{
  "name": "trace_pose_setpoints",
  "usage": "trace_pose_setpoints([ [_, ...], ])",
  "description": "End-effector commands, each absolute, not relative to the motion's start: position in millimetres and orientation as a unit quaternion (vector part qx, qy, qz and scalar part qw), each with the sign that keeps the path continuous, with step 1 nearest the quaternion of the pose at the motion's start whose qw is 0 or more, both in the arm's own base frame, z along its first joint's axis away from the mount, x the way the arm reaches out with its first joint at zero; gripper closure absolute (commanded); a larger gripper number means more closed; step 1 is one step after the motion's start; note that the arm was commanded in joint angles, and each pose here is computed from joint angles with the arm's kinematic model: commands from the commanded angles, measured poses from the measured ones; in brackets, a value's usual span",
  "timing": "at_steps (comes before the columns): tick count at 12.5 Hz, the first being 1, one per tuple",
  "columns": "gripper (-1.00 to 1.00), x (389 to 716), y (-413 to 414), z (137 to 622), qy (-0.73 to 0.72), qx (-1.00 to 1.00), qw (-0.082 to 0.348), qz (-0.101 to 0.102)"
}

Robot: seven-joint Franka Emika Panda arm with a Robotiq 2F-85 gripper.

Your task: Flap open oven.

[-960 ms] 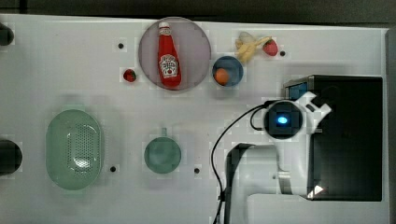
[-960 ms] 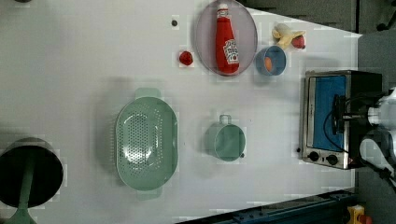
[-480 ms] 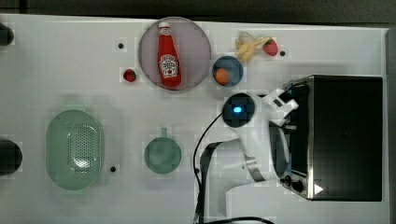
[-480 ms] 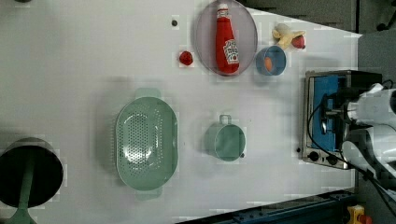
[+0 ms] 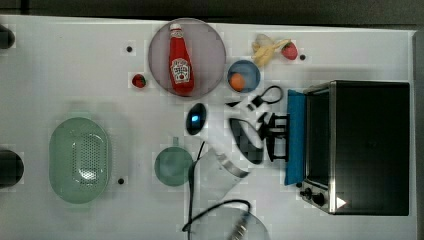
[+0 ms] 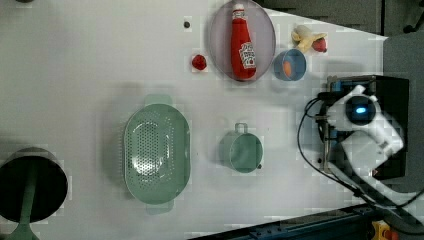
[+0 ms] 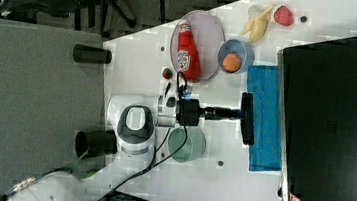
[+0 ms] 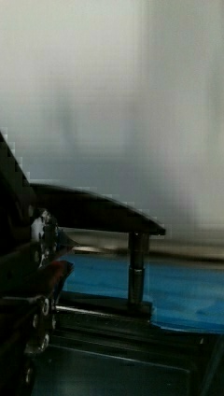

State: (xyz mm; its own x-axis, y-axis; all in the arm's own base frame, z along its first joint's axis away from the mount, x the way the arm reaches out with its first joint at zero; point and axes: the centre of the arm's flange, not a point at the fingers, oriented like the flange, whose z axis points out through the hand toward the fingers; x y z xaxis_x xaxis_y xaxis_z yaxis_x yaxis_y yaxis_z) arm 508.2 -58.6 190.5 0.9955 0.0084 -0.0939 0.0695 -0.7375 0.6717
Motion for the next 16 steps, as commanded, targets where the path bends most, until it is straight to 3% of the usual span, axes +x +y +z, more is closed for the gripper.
trace_pose_setpoints([
  [1,0.65,498,-24,145,-0.014,0.919,0.393,-0.023],
  [6,0.65,499,-12,96,-0.019,0.915,0.402,-0.030],
  [10,0.65,511,-7,95,-0.019,0.919,0.393,-0.017],
  [13,0.65,533,16,123,-0.072,0.944,0.323,0.018],
  [16,0.65,549,27,176,-0.228,0.948,0.223,0.016],
])
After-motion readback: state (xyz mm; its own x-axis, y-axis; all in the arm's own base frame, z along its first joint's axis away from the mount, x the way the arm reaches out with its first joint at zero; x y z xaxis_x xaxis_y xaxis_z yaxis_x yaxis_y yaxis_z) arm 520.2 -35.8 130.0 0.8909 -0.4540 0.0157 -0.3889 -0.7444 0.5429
